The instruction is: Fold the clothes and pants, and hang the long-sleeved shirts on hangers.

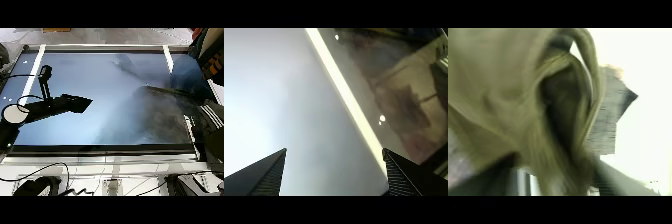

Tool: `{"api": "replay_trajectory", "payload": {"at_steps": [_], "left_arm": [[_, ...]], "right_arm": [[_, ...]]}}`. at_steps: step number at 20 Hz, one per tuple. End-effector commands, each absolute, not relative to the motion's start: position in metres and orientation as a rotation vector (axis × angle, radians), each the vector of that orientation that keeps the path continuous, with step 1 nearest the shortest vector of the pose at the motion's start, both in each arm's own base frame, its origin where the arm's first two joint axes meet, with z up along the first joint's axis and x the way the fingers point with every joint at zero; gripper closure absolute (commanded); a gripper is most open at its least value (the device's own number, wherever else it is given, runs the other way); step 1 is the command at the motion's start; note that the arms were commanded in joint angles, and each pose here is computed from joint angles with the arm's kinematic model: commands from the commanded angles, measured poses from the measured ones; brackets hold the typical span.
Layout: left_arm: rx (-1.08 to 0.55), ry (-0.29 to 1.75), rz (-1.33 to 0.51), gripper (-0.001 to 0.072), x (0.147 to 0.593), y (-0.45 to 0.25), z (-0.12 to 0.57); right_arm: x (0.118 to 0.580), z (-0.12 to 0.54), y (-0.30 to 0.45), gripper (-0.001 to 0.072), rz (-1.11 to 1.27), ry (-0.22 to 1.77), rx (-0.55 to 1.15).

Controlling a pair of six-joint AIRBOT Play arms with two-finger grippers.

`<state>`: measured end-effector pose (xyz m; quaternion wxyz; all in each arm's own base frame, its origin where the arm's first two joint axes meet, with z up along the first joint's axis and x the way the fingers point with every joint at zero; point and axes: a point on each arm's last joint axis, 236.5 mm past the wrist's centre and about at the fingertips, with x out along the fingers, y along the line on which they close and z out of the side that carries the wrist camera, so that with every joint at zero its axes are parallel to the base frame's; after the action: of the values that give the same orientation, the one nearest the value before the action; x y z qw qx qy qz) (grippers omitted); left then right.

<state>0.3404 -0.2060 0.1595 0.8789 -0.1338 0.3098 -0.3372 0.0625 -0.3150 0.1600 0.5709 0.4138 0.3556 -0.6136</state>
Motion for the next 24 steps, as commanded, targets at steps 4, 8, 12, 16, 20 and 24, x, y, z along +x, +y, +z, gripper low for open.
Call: {"api": "replay_trajectory", "payload": {"at_steps": [4,8,12,16,20,24], "left_arm": [[-0.283,0.625,-0.688,0.0012,0.345,-0.204,0.163],[-0.283,0.625,-0.688,0.0012,0.345,-0.204,0.163],[-0.283,0.625,-0.688,0.0012,0.345,-0.204,0.163],[-0.283,0.625,-0.688,0.0012,0.345,-0.204,0.163],[-0.283,0.625,-0.688,0.0012,0.345,-0.204,0.163],[-0.283,0.625,-0.688,0.0012,0.345,-0.204,0.163]], "right_arm": [[0.063,0.164,-0.322,0.0115,-1.418,0.737,1.033],[0.109,0.153,-0.309,0.0675,-1.240,0.757,1.063],[0.213,0.117,-0.234,0.0676,-0.798,0.992,0.918],[0.304,0.098,-0.100,0.0676,-0.312,1.181,0.497],[0.350,0.110,0.035,0.0676,0.049,1.098,0.079],[0.353,0.117,0.091,0.0675,0.176,1.023,-0.139]]}}
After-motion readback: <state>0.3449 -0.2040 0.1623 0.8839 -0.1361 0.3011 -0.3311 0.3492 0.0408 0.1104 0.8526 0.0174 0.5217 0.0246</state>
